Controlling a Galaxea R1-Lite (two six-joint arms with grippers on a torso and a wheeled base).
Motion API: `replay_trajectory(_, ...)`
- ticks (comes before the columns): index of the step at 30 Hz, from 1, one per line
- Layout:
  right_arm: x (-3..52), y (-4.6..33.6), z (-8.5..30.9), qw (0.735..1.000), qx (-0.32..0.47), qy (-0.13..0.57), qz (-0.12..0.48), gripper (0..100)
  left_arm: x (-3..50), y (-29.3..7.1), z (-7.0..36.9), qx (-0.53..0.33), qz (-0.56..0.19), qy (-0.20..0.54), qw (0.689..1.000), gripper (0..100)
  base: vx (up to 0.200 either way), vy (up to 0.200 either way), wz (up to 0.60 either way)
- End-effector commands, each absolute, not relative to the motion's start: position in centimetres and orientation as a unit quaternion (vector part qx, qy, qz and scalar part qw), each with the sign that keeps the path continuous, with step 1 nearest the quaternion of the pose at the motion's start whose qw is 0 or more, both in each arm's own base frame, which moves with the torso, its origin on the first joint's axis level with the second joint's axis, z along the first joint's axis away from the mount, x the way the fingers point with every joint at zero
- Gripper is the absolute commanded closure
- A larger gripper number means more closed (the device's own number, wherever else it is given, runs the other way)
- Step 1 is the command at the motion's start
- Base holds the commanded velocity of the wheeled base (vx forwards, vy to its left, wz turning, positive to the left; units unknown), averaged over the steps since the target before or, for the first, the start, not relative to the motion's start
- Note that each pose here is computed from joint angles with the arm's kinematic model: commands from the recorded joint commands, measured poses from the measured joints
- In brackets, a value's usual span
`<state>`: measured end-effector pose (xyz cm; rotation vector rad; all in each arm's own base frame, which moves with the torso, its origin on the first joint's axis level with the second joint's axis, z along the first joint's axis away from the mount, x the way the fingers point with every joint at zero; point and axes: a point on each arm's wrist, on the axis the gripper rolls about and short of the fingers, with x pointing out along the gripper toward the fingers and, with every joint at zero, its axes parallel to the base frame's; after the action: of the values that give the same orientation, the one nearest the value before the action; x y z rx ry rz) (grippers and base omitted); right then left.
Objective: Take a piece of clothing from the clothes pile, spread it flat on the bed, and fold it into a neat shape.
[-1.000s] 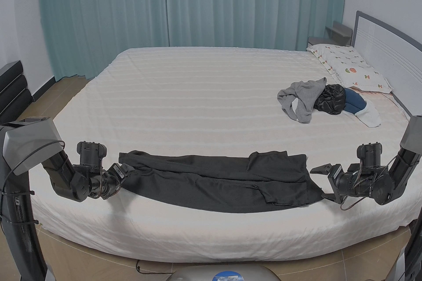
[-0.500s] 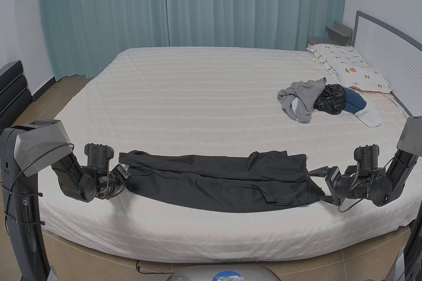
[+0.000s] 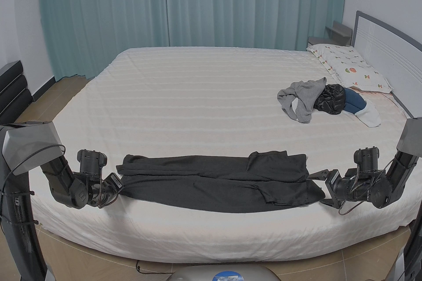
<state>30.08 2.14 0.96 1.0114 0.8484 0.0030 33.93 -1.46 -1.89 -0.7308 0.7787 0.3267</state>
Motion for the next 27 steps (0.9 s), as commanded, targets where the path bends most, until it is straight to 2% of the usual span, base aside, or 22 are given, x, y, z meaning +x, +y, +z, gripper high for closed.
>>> replay_trajectory(1, 29.8, 2.1, 0.9, 0.789, 0.469, 0.398, 0.0, 0, 32.9, -1.1, -0.8, -0.347, 0.158, 0.365, 0.849, 100, 0.0, 0.0, 0.0)
replay_trajectory(13, 29.3, 2.3, 0.7, 0.787, 0.466, 0.405, -0.003, 0, 30.8, -1.0, -1.9, -0.318, 0.161, 0.402, 0.844, 100, 0.0, 0.0, 0.0)
replay_trajectory(18, 29.1, 3.0, 0.2, 0.796, 0.448, 0.406, -0.028, 0, 30.3, -0.9, -1.9, -0.314, 0.162, 0.407, 0.843, 100, 0.0, 0.0, 0.0)
replay_trajectory(27, 29.4, 3.2, -1.0, 0.793, 0.442, 0.416, -0.041, 0, 30.4, -1.0, -2.0, -0.314, 0.16, 0.408, 0.842, 100, 0.0, 0.0, 0.0)
